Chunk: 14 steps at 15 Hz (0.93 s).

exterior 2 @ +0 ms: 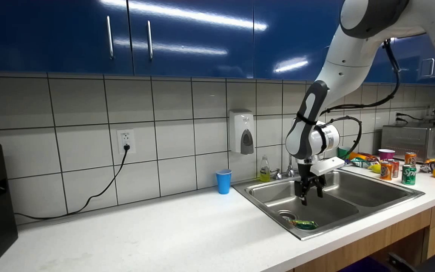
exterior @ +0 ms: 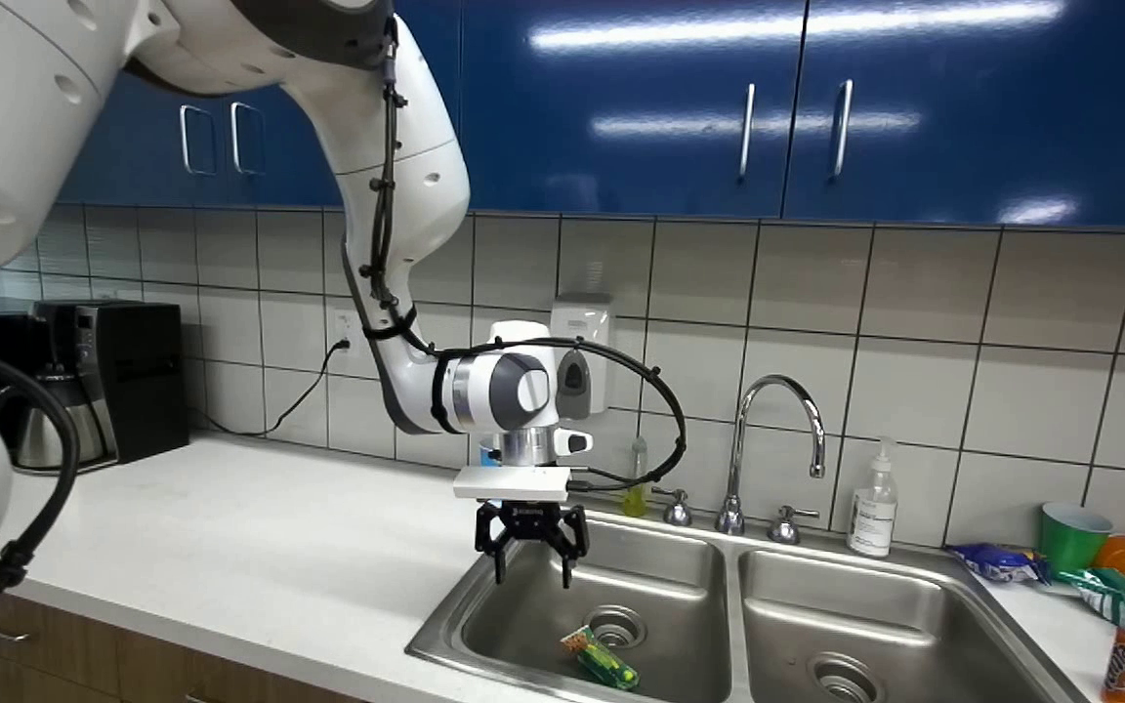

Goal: Put the green object on the counter to the left

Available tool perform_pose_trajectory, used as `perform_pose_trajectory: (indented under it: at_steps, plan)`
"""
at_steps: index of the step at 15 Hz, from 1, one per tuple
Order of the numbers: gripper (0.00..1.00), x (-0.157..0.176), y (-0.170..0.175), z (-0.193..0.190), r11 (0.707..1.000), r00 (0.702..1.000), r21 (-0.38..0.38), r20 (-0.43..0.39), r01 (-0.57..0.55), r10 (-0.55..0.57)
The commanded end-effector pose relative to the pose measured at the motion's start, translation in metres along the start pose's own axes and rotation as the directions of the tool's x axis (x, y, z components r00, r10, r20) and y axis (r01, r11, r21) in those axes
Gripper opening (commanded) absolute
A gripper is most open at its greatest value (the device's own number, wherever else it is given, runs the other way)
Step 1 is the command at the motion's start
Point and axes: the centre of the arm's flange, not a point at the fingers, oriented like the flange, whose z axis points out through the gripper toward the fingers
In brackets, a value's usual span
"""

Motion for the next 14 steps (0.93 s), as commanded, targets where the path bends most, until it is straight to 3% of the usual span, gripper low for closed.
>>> perform_pose_trajectory:
  at_steps: [1, 5, 14]
  plan:
    - [1.0, 0.012, 0.012, 0.019, 1.0, 1.0, -0.003, -0.008, 0.028, -0.028]
    - [1.0, 0.015, 0.014, 0.038, 0.999, 0.999, -0.001, -0.002, 0.032, -0.032]
    - [1.0, 0.011, 0.007, 0.04, 1.0, 1.0, -0.004, 0.017, 0.008, -0.008]
